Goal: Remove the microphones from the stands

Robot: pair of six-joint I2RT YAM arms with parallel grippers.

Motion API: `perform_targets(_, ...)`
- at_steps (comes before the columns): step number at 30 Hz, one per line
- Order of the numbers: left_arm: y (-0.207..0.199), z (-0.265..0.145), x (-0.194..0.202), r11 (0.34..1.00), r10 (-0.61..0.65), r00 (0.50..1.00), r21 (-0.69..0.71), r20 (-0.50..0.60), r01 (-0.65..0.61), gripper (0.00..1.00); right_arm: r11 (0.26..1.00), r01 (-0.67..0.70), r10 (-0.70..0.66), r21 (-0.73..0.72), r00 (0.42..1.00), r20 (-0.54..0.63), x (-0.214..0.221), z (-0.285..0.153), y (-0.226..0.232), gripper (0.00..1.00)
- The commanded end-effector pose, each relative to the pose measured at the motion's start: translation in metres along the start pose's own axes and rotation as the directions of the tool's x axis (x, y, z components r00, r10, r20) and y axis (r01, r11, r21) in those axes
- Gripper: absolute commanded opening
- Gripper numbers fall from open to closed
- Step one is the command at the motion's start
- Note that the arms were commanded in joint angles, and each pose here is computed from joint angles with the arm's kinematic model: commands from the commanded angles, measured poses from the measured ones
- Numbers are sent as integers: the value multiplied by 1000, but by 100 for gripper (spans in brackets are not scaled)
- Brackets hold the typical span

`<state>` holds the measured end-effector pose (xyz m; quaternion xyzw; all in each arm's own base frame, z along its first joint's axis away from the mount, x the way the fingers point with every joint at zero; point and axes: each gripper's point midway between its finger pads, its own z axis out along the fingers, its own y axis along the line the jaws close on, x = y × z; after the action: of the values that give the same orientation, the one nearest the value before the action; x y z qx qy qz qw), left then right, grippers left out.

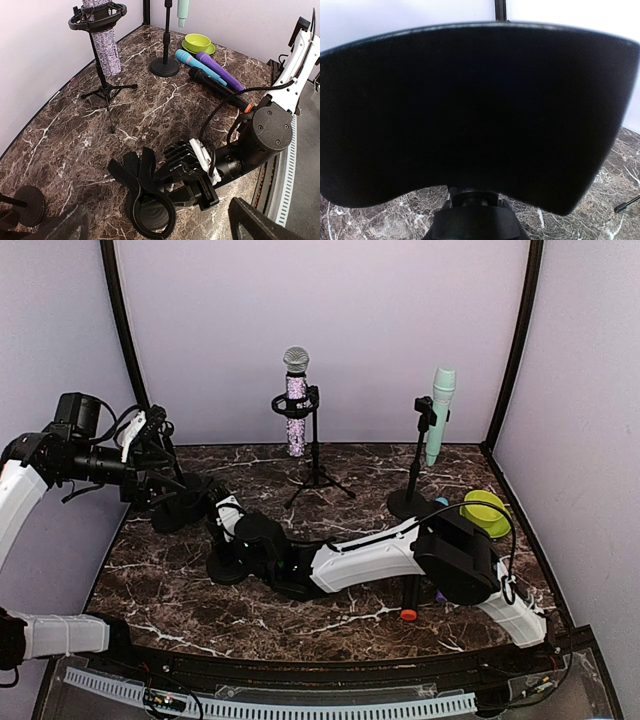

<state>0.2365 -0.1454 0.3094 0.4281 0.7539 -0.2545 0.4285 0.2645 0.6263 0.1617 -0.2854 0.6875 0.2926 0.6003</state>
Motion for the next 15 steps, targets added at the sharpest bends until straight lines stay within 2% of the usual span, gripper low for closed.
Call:
perform_targets(1,-10,-1,6,999,-13,1000,35,-6,13,99,1000,-14,14,-6,999,38,-9,-1,0,6)
perform_targets(5,-11,0,11,999,-25,1000,40,-18,26,99,1000,-18,19,-13,999,50,-16,-2,1,0)
perform_targets(15,-19,-8,11,995,-38,999,92,1,37,97,999,-14,17,-39,997,81,-35,-7,5,0)
